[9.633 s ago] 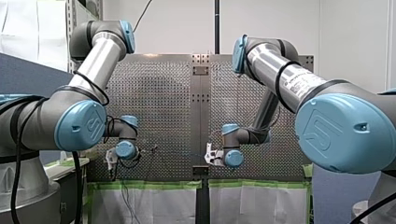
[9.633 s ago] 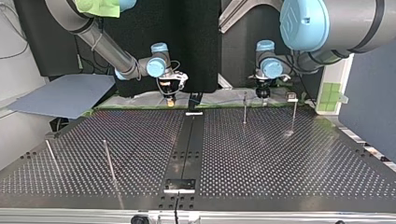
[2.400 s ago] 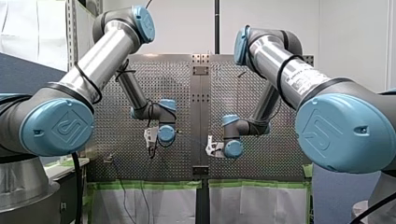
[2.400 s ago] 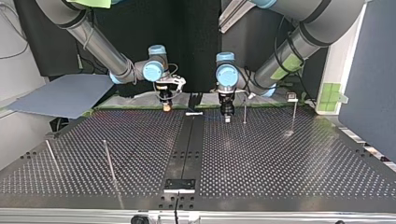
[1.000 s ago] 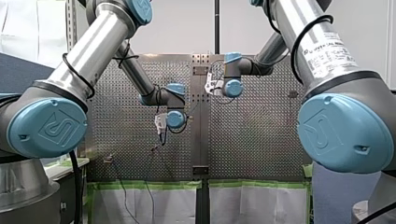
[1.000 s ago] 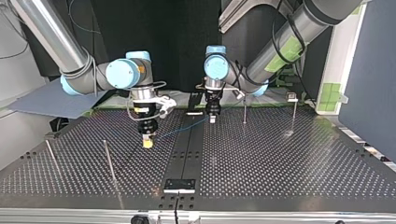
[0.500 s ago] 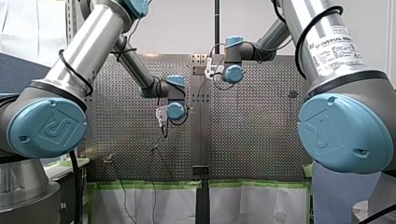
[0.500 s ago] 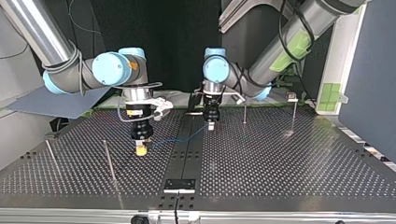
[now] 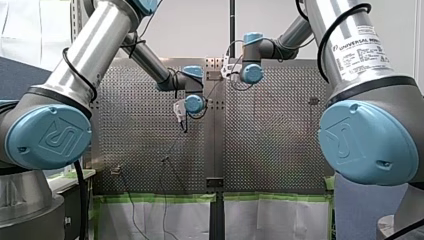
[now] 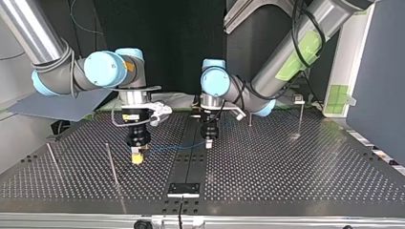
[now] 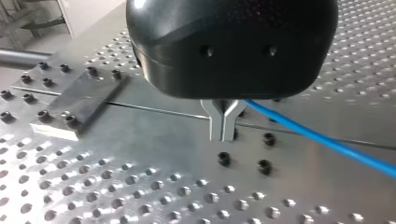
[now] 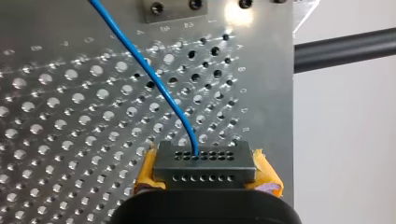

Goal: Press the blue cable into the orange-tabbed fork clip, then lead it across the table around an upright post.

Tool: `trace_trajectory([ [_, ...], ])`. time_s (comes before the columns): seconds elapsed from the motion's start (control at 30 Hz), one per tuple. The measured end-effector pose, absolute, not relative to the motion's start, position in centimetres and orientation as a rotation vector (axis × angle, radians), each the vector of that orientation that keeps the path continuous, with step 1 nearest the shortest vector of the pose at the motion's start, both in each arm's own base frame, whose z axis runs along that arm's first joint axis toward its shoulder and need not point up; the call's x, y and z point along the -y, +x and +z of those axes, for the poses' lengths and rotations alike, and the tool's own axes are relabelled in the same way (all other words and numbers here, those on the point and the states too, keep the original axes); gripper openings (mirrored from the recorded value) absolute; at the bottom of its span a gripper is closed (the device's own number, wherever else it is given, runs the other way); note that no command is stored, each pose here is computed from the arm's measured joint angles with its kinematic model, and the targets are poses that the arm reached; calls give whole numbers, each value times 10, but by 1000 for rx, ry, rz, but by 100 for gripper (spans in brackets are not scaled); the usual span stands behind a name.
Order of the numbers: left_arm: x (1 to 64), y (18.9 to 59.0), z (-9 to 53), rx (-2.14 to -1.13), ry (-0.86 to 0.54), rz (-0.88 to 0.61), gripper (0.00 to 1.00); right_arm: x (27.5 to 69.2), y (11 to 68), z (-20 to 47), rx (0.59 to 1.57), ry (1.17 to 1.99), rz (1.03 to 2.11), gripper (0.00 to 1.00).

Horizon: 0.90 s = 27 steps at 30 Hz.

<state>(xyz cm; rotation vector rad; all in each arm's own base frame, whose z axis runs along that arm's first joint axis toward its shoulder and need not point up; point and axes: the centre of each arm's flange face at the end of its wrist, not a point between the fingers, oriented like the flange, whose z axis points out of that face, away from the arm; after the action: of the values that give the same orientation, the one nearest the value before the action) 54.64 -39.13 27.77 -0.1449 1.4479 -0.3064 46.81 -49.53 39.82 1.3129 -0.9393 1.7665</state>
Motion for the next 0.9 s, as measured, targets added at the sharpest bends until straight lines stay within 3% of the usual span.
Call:
trace_trajectory([
  [0.9,405,572,332,-1374,-169,-487,0,507,440,426,950,1255,1756,0],
])
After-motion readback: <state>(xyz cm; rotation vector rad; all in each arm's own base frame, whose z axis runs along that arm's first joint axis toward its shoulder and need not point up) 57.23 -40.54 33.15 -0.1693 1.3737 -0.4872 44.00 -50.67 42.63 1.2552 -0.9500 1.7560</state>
